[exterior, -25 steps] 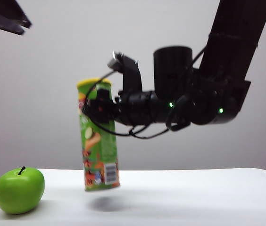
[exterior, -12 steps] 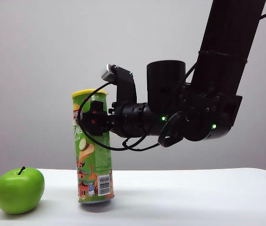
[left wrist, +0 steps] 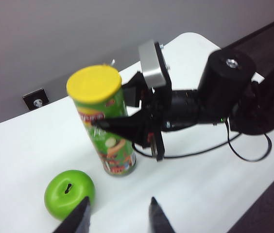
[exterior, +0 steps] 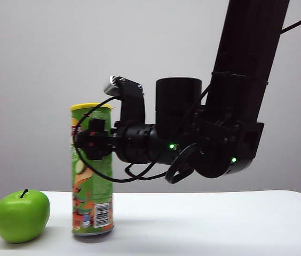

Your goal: Pick up the green bucket of chips from the desk, place it near the apple, and finally stand it up.

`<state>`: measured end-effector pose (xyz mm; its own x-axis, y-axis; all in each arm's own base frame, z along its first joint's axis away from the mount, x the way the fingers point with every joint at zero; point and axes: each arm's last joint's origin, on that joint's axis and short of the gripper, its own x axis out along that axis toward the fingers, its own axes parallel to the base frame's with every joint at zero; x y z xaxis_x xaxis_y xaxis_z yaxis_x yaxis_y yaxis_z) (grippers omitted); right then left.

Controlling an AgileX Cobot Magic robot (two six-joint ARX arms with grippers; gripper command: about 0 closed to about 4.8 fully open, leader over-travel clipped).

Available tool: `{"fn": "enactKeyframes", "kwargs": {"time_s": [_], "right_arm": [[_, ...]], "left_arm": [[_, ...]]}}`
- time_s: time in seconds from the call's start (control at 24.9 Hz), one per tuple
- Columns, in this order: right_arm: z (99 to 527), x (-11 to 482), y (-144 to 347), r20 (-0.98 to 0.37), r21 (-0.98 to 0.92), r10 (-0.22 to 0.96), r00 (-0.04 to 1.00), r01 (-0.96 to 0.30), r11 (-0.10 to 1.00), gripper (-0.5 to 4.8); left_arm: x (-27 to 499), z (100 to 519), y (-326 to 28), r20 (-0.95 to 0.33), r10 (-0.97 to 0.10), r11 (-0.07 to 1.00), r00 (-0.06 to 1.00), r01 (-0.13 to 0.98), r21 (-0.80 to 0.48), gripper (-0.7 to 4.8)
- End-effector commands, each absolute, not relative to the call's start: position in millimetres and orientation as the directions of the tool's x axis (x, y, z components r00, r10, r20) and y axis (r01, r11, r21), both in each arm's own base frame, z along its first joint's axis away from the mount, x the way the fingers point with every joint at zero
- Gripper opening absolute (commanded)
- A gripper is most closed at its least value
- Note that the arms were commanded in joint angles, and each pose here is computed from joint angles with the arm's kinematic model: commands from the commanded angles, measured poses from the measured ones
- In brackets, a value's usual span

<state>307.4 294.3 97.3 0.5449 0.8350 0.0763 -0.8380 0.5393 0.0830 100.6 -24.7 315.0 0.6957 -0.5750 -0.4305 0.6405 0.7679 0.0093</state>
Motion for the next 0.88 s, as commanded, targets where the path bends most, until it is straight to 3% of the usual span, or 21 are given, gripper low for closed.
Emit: {"fn": "enactKeyframes", "kwargs": {"time_s": [0.04,0.44,0.68,0.76,0.88], "right_arm": [[93.3,300.2,300.8,0.049,0.092,0.845,0.533,-0.845,0.527,1.79],[71.2,298.5,293.1,-0.024,0.107,0.812,0.583,-0.806,0.582,1.80],[66.1,298.4,292.0,0.002,0.103,0.808,0.590,-0.803,0.586,1.82],[66.1,298.5,291.9,0.002,0.103,0.807,0.590,-0.803,0.587,2.14],[66.2,298.8,291.6,0.003,0.099,0.806,0.591,-0.803,0.588,2.20]], "left_arm": [[102.6,317.5,-25.0,-0.405,-0.578,0.770,0.709,0.637,0.016,1.53],[102.9,318.4,-25.3,-0.394,-0.587,0.766,0.707,0.643,0.013,1.53],[103.2,319.0,-25.3,-0.388,-0.587,0.765,0.711,0.644,0.023,1.53],[103.2,319.1,-25.3,-0.387,-0.587,0.765,0.711,0.644,0.023,1.53],[103.2,319.1,-25.3,-0.387,-0.587,0.765,0.711,0.644,0.023,1.53]]}}
